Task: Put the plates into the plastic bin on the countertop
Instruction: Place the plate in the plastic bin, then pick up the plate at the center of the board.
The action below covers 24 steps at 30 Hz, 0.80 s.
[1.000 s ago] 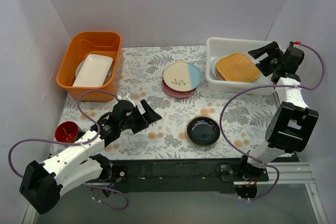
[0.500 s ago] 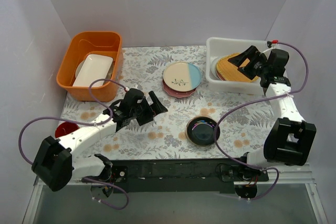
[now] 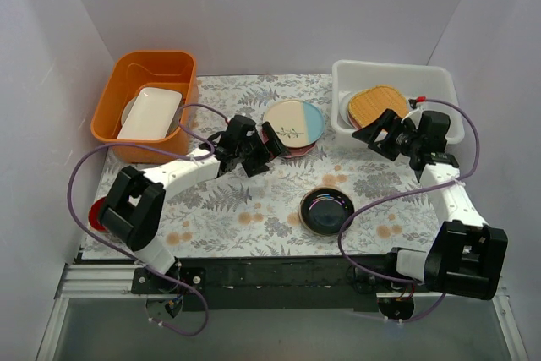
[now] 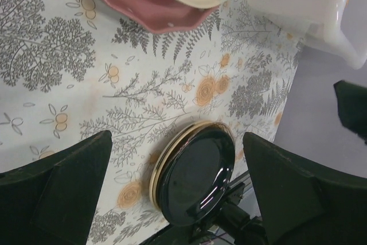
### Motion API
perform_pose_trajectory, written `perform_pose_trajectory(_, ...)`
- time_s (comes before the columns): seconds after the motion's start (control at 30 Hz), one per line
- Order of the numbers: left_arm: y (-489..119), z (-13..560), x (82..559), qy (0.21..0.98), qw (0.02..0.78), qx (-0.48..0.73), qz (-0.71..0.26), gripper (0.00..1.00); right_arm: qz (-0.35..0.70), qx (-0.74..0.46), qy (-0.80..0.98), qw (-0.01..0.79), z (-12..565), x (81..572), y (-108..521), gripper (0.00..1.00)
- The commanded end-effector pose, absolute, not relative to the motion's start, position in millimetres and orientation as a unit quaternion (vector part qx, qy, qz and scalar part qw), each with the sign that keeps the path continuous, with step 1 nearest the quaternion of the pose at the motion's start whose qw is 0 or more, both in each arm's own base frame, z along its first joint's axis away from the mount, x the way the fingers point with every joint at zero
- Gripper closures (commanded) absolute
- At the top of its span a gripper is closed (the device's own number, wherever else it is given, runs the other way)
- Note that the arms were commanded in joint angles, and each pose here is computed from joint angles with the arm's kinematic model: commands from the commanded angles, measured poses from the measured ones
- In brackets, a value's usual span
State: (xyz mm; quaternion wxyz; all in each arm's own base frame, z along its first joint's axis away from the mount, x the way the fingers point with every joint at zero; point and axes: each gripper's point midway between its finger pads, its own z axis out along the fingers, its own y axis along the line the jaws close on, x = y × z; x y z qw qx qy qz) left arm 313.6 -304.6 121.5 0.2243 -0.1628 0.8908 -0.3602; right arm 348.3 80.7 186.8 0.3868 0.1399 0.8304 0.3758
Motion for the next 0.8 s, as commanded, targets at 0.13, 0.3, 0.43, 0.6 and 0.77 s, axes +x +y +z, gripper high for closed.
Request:
perform_pose_trajectory(0.13, -321, 128, 366, 0.869, 0.223, -0.187, -0.400, 0.03, 0.392, 0.111, 0.837, 0.366, 162, 308, 100, 0.09)
perform_pose_trajectory(0.3, -321, 120, 390, 0.869, 0.226, -0.195, -0.395, 0.04, 0.397, 0.114, 0.839, 0.353, 148, 289, 104, 0.10)
perform_pose_trajectory(0.43, -322, 121, 405, 0.866, 0.230, -0.197, -0.397, 0.06, 0.396, 0.115, 0.844, 0.344, 138, 281, 105, 0.10)
perform_pose_trajectory(0.6, -324, 116, 422, 0.866, 0.239, -0.201, -0.391, 0.09, 0.395, 0.114, 0.845, 0.343, 136, 282, 105, 0.10)
perform_pose_trajectory(0.77, -328, 108, 430, 0.866, 0.240, -0.206, -0.388, 0.12, 0.395, 0.113, 0.844, 0.344, 136, 282, 105, 0.10)
